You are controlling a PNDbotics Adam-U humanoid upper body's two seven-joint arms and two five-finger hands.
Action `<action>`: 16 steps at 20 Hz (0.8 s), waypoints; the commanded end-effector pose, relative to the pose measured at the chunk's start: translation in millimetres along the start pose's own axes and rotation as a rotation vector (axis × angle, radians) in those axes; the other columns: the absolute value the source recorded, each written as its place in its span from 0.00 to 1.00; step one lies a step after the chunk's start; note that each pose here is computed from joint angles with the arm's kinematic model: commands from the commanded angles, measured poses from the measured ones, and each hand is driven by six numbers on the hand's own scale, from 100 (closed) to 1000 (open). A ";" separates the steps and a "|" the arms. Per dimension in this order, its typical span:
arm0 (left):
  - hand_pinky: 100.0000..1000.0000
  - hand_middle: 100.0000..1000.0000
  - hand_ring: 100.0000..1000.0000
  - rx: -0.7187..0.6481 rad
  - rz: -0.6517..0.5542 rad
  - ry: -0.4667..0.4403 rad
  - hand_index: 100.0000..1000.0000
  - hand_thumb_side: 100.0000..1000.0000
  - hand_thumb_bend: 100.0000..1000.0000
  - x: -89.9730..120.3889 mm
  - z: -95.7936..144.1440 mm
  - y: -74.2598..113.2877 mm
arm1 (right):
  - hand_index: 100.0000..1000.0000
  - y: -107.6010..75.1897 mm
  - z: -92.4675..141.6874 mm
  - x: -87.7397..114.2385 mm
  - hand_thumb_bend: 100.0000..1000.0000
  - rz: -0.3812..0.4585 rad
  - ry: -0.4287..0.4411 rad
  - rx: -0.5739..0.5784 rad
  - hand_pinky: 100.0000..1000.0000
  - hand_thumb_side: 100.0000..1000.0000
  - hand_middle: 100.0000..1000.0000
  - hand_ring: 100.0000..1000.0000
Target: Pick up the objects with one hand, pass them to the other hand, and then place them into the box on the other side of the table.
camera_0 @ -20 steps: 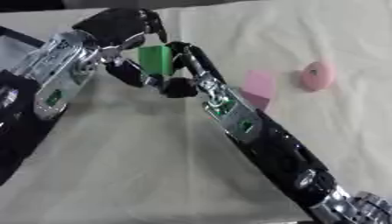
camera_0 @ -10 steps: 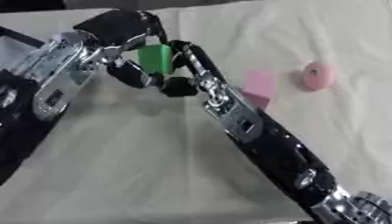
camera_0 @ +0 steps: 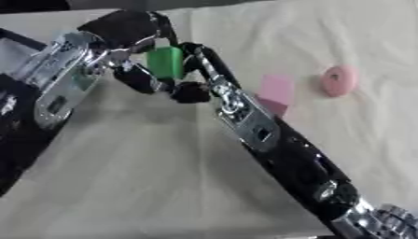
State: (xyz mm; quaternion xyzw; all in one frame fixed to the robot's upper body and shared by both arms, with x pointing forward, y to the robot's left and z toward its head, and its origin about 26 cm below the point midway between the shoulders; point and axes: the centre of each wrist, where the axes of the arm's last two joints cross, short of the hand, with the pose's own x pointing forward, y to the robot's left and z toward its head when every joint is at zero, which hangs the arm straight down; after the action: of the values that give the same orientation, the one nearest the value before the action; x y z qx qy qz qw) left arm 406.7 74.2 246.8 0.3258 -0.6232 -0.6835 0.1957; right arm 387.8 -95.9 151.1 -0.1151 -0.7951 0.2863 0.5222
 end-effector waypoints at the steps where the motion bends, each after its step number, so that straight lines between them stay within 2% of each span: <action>1: 0.72 0.73 0.75 0.013 -0.021 -0.004 0.74 0.24 0.58 0.4 0.6 8.4 | 0.48 -3.3 -2.9 20.7 0.00 -0.010 -0.073 -0.013 0.69 0.00 0.48 0.47; 16: 0.73 0.74 0.76 -0.013 -0.035 -0.025 0.75 0.31 0.67 4.3 1.2 11.2 | 0.48 -4.9 -2.5 21.4 0.00 -0.005 -0.075 -0.016 0.69 0.00 0.48 0.47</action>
State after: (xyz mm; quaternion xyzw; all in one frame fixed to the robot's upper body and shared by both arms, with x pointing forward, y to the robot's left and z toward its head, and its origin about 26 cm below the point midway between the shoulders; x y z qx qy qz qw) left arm 404.9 73.3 248.4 0.3239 -0.6127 -0.6949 0.1915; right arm 387.0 -97.2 153.1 -0.1175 -0.7967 0.2862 0.5191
